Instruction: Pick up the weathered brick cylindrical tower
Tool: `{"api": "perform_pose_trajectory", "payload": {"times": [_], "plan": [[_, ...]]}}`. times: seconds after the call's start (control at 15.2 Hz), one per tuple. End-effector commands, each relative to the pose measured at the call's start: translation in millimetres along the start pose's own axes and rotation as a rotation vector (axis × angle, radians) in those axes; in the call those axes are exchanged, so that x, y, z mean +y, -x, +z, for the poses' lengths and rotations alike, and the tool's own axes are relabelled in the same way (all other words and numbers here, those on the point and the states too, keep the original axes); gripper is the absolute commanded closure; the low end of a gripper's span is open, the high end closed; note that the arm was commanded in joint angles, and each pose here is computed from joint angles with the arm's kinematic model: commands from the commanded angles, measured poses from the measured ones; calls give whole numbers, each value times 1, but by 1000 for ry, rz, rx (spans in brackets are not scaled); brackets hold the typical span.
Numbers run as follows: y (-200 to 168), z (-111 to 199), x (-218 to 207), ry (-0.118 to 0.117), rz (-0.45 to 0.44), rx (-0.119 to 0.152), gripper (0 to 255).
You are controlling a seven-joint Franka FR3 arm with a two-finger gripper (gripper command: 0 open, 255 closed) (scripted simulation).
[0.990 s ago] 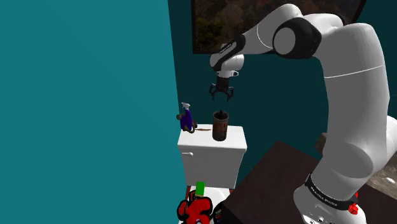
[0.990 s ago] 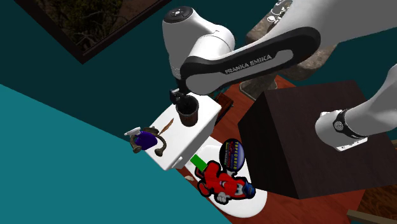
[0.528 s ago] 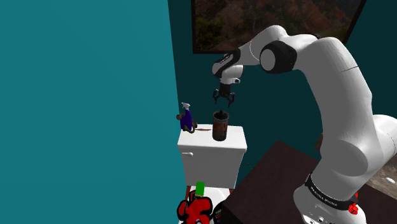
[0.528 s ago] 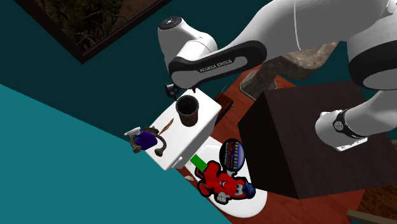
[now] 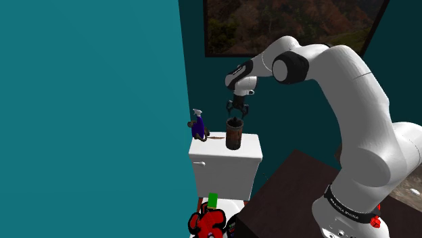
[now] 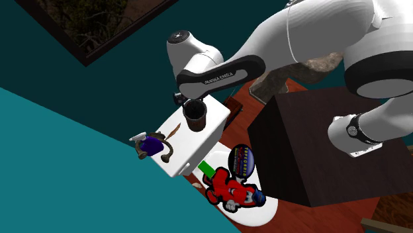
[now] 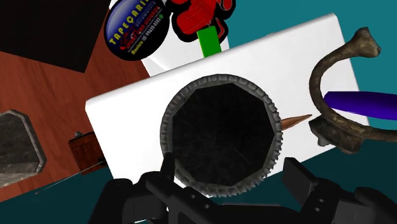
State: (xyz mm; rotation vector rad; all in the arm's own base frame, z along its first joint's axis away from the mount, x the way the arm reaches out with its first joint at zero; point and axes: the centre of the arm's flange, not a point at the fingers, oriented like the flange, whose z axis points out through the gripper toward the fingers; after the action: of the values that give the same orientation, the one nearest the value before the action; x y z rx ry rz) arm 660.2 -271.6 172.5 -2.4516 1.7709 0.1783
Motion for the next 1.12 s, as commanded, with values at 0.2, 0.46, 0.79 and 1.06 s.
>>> {"api": "perform_pose_trajectory", "payload": {"times": [0.2, 0.46, 0.79, 1.06], "plan": [[-1, 3, 0, -1, 0, 0, 255], [-1, 3, 0, -1, 0, 0, 255], [1, -7, 0, -1, 0, 0, 255], [4, -28, -1, -1, 0, 0, 255]]}}
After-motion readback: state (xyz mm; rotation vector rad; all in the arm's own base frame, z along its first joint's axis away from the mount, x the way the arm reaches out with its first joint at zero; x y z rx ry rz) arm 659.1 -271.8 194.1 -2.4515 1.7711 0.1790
